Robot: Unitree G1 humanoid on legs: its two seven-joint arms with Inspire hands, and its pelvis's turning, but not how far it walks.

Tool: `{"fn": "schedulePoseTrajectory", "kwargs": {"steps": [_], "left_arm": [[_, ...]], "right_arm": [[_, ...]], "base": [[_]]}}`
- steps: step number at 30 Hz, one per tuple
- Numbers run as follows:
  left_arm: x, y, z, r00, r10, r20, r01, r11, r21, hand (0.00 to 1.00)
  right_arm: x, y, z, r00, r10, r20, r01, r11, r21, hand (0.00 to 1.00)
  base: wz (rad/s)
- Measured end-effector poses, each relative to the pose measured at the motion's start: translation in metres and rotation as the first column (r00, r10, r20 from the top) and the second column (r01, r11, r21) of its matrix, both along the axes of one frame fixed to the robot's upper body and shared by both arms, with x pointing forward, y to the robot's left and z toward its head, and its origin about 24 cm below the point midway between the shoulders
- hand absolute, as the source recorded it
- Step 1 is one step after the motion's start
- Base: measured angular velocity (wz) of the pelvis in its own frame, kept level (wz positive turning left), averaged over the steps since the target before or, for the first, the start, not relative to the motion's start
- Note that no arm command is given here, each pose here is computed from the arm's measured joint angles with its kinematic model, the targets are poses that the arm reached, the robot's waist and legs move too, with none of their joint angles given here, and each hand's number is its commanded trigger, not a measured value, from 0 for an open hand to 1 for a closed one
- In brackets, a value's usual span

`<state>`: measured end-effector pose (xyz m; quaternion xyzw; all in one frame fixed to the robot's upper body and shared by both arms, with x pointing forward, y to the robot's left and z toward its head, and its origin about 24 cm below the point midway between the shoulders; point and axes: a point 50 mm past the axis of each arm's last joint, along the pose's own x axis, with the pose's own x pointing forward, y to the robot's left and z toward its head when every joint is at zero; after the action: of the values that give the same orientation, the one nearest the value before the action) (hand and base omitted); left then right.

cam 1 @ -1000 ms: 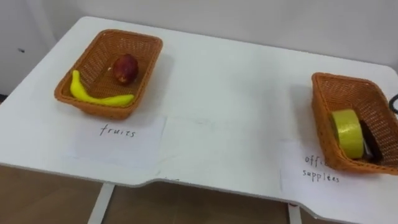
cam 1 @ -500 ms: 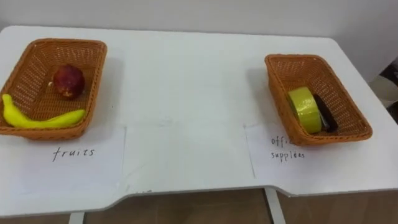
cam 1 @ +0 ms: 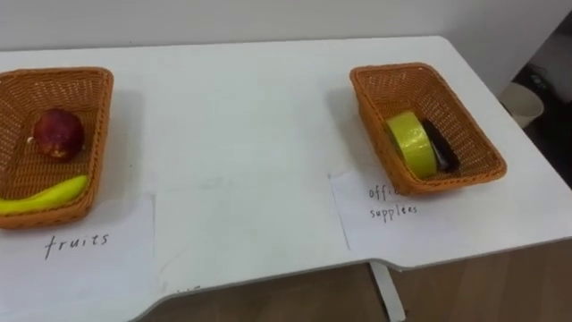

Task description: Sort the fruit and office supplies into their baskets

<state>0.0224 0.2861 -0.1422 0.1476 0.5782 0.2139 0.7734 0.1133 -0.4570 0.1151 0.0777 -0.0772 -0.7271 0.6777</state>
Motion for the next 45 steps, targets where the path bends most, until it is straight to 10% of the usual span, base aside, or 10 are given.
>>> {"fn": "schedulePoseTrajectory", "kwargs": {"steps": [15, 30, 45], "left_arm": [[0.003, -0.001, 0.000, 1.000, 0.000, 0.016, 0.000, 1.000, -0.002, 0.00], [0.010, -0.026, -0.010, 0.999, -0.026, 0.031, 0.029, 0.993, -0.118, 0.00], [0.006, -0.050, -0.017, 0.996, -0.059, 0.060, 0.068, 0.983, -0.169, 0.00]], "right_arm": [[-0.090, 0.033, -0.146, 0.920, -0.131, -0.370, 0.290, 0.862, 0.415, 0.00], [-0.077, 0.135, -0.227, 0.801, 0.371, -0.470, 0.037, 0.753, 0.657, 0.00], [-0.067, 0.194, -0.261, 0.361, 0.833, -0.419, -0.265, 0.523, 0.810, 0.00]], "base": [[-0.05], [-0.03], [0.05]]}}
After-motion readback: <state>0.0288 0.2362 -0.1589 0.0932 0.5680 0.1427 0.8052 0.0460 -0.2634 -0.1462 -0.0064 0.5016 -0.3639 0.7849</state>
